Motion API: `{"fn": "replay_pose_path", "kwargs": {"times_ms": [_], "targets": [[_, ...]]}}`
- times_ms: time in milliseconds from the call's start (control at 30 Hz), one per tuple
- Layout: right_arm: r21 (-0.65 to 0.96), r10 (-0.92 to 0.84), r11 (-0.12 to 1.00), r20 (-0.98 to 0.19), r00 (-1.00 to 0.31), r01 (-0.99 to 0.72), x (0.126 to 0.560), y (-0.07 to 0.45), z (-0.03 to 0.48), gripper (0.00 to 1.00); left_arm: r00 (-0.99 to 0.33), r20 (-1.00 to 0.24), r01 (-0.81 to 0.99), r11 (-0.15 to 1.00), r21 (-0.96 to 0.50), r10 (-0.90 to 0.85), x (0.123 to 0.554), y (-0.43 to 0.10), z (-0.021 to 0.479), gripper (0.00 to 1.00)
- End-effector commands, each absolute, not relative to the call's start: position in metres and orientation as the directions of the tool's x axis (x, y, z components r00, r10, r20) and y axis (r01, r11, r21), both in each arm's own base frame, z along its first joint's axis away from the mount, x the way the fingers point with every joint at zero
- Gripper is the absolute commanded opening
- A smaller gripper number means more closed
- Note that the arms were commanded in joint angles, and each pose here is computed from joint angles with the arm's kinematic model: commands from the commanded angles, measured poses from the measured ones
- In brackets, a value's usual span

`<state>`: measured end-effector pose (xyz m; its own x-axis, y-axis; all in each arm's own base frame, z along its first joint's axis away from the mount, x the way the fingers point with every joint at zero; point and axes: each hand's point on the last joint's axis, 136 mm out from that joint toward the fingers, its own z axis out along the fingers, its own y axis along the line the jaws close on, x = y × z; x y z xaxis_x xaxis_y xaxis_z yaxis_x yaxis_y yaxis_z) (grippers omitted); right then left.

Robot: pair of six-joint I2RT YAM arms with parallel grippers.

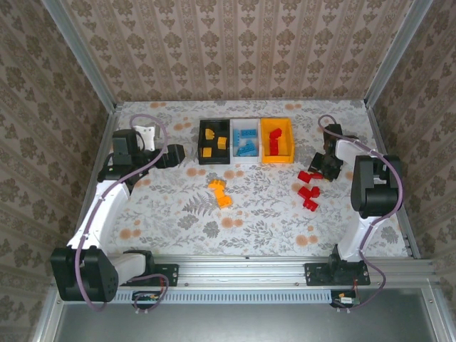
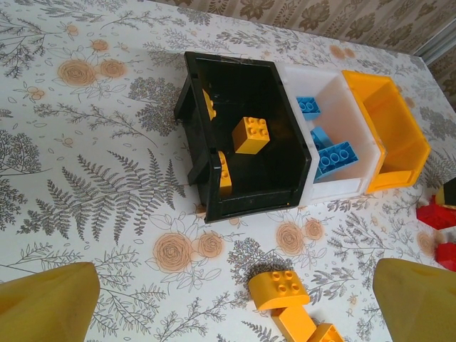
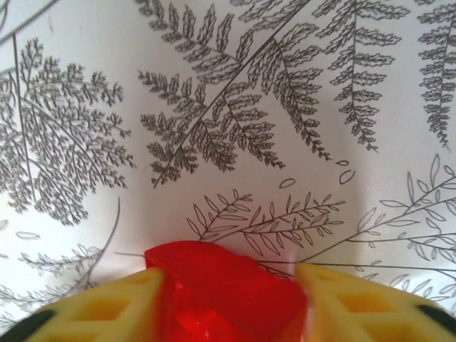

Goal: Sort the legos into containers by color

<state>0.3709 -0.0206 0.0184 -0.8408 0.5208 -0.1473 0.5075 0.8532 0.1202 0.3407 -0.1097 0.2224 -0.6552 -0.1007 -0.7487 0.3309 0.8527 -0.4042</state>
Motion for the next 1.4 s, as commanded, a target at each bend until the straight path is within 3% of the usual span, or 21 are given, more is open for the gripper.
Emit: {"fn": "replay_pose_path", "kwargs": {"times_ms": [0, 100, 267, 533, 867, 1367], "targets": [[0.157, 0.521, 0.851, -0.149, -0.84, 0.5, 0.379, -0.014, 0.016, 0.38, -0.649, -0.753, 0.337, 0.848, -0.408, -0.104, 0.343, -0.11, 0.23, 1.0], [0.158, 0.522, 0.851, -0.154, -0.839, 0.501, 0.378, -0.015, 0.018, 0.33, -0.652, -0.751, 0.334, 0.848, -0.411, -0.106, 0.343, -0.11, 0.229, 1.0], [0.17, 0.522, 0.851, -0.178, -0.834, 0.497, 0.378, -0.016, 0.034, 0.32, -0.651, -0.752, 0.338, 0.846, -0.411, -0.105, 0.343, -0.11, 0.23, 1.0], [0.286, 0.527, 0.844, -0.297, -0.796, 0.453, 0.395, -0.007, 0.11, 0.32, -0.65, -0.752, 0.34, 0.842, -0.418, -0.11, 0.343, -0.111, 0.232, 1.0], [0.443, 0.461, 0.853, -0.39, -0.797, 0.277, 0.441, 0.059, 0.181, 0.32, -0.649, -0.752, 0.341, 0.841, -0.421, -0.113, 0.342, -0.111, 0.233, 1.0], [0.367, 0.336, 0.91, -0.38, -0.862, 0.193, 0.516, 0.118, 0.147, 0.32, -0.656, -0.745, 0.327, 0.843, -0.428, -0.123, 0.345, -0.108, 0.23, 1.0]]}}
